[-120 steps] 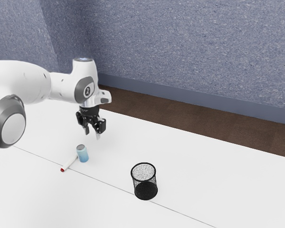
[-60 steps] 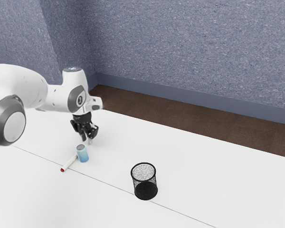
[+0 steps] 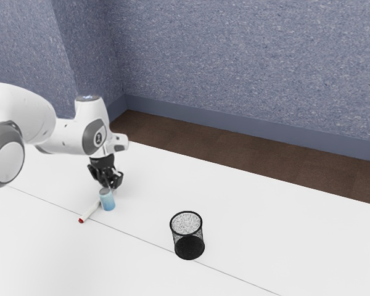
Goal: Put the marker into the pen holder.
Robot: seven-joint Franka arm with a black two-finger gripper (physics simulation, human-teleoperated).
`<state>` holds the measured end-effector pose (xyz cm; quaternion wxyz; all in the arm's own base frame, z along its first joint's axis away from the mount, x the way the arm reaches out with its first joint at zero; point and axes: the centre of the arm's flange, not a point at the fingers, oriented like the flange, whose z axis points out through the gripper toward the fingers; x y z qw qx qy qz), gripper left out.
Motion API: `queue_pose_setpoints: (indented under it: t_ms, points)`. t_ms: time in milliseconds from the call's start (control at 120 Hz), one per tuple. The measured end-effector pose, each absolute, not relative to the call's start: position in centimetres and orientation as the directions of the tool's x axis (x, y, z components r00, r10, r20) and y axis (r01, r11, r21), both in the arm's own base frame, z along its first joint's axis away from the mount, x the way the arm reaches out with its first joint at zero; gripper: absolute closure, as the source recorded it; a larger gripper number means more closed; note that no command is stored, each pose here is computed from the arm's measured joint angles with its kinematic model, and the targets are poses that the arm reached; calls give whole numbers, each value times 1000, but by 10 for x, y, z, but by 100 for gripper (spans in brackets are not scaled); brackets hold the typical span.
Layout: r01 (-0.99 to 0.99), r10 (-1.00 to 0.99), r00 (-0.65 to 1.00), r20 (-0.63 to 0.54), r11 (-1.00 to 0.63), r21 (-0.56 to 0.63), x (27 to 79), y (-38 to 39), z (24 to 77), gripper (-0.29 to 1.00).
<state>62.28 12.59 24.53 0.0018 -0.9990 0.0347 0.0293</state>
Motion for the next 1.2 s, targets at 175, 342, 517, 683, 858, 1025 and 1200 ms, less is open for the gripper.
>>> queue_pose_setpoints:
  t_ms: [175, 342, 517, 683, 858, 1025, 1200]
  points:
    - [-69, -69, 996, -56, -998, 4, 610, 126, 244, 53]
    - [-70, -70, 997, -42, -998, 0, 610, 127, 247, 67]
    - [-68, -68, 997, -30, -998, -10, 612, 127, 252, 75]
    - [-62, -62, 998, 2, -998, -18, 614, 127, 273, 78]
    - [-69, -70, 995, 71, -997, -26, 618, 122, 321, 79]
    - [-110, -112, 982, 154, -994, -21, 620, 94, 376, 79]
    - [-265, -260, 931, 255, -964, -14, 622, -12, 438, 79]
